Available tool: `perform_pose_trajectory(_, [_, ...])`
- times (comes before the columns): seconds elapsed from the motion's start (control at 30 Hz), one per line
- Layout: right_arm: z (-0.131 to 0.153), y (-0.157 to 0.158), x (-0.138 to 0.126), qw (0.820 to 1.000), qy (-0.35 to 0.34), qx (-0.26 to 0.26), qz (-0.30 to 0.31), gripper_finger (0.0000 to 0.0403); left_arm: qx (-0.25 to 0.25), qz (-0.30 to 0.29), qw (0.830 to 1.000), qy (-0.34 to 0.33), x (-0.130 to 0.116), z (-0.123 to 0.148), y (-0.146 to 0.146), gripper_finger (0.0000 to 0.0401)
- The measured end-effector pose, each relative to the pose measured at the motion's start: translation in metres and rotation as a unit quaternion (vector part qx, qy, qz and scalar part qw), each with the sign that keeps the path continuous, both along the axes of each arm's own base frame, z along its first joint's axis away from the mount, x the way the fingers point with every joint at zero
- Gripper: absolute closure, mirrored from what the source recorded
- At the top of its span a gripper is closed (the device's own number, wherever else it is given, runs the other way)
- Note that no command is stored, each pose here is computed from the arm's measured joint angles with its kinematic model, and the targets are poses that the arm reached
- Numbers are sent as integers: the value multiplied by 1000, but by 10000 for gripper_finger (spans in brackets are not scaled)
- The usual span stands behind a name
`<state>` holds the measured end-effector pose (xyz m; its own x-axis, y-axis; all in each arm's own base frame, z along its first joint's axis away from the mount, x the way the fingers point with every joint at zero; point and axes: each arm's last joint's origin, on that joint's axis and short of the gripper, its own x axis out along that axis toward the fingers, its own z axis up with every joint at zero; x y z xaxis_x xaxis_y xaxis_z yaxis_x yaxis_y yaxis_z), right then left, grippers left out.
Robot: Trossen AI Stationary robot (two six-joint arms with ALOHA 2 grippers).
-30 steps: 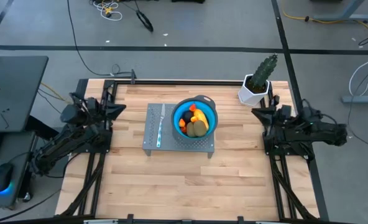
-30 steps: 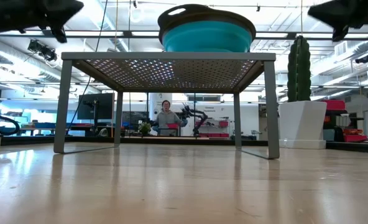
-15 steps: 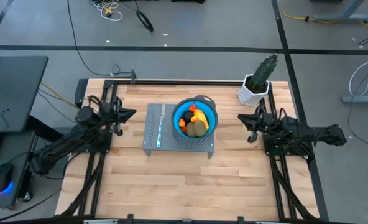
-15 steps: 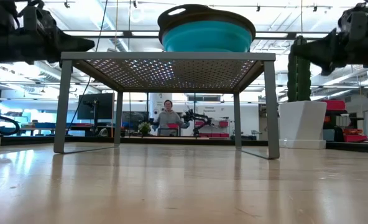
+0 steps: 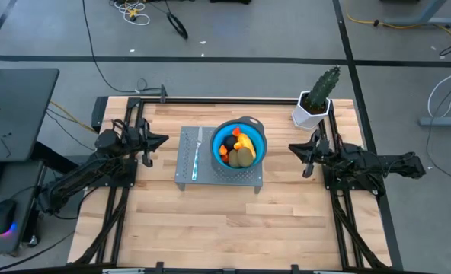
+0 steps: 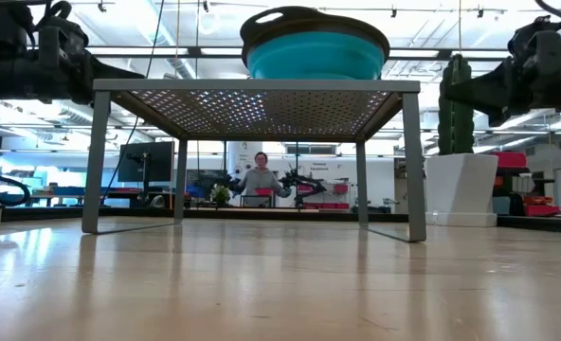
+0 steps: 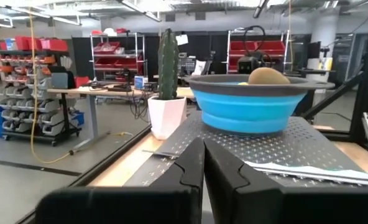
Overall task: Pick & Place Fruit
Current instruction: Return to Home Position
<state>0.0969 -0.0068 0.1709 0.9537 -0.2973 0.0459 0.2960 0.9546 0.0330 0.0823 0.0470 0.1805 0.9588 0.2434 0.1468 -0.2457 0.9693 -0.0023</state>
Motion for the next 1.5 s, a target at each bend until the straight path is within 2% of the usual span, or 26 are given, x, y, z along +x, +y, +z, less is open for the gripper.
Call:
perform_pose_trajectory(0.37, [-2, 0, 1, 1000, 11, -4, 3, 357, -2, -5, 1000, 30, 1, -6, 0, 392])
perform_pose_trajectory(0.77, [-2, 0, 1, 1000, 11, -4, 3, 357, -22, 1, 1000, 20, 1, -5, 1, 367])
perform_pose_trajectory(1.2, [-2, 0, 1, 1000, 11, -4, 4, 357, 41, 9, 998, 36, 1, -5, 1, 367])
perform_pose_trajectory(1.5, [-2, 0, 1, 1000, 11, -4, 4, 357, 43, 10, 998, 36, 1, -5, 1, 367])
